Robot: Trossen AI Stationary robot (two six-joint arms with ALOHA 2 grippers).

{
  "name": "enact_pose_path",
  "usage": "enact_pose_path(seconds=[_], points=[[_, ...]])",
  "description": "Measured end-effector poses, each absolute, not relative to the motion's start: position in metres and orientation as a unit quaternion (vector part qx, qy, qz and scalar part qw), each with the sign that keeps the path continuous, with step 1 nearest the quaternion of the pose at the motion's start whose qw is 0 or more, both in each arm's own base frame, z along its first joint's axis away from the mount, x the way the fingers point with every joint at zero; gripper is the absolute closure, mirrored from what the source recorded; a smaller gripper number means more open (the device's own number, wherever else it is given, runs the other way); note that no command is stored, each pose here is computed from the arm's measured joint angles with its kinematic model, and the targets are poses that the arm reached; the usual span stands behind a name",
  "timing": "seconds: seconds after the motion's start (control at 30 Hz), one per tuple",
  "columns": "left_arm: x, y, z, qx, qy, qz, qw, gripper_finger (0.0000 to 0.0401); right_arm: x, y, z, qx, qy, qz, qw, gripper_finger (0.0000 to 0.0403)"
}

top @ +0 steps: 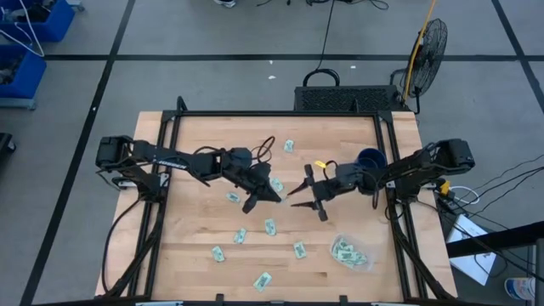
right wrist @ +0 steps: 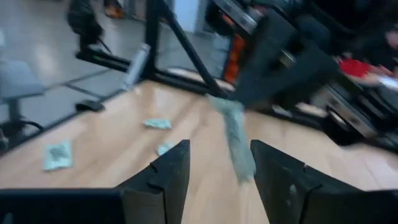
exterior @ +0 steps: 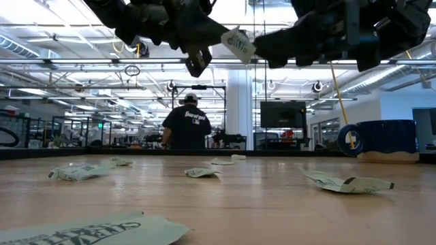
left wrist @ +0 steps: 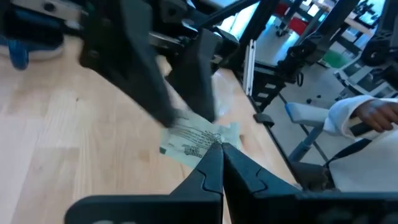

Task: Pick and place Stevia / Truvia into bins
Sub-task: Put the stevia packet into the transparent container

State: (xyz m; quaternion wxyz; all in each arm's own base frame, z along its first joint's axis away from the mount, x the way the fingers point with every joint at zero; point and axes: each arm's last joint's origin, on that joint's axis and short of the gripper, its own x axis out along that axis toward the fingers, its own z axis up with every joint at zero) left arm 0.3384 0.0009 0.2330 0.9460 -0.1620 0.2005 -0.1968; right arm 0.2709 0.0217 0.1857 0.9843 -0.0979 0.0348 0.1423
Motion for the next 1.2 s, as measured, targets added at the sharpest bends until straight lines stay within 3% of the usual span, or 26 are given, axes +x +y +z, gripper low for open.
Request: enact_pose_path(seconds=[0.43,0.9,1.2], points=[[0.3412,0.0015,0.241,-0.131,0.154,-0.203,0.958,0.0398,0.2712,0.0222,0.1915,-0.116,0.002,0.149,0.982,0.0248],[0.3416,0.0026,0.2404,-0.12,0.153,-0.18,0.964,0.0383,0.2716,0.0175,0.1907,-0.137,0.004,0.14,0.981,0.039],[0.3423,0.005,0.2399,-0.115,0.152,-0.143,0.971,0.0335,0.2716,0.0156,0.1894,-0.128,0.012,0.137,0.982,0.0393]])
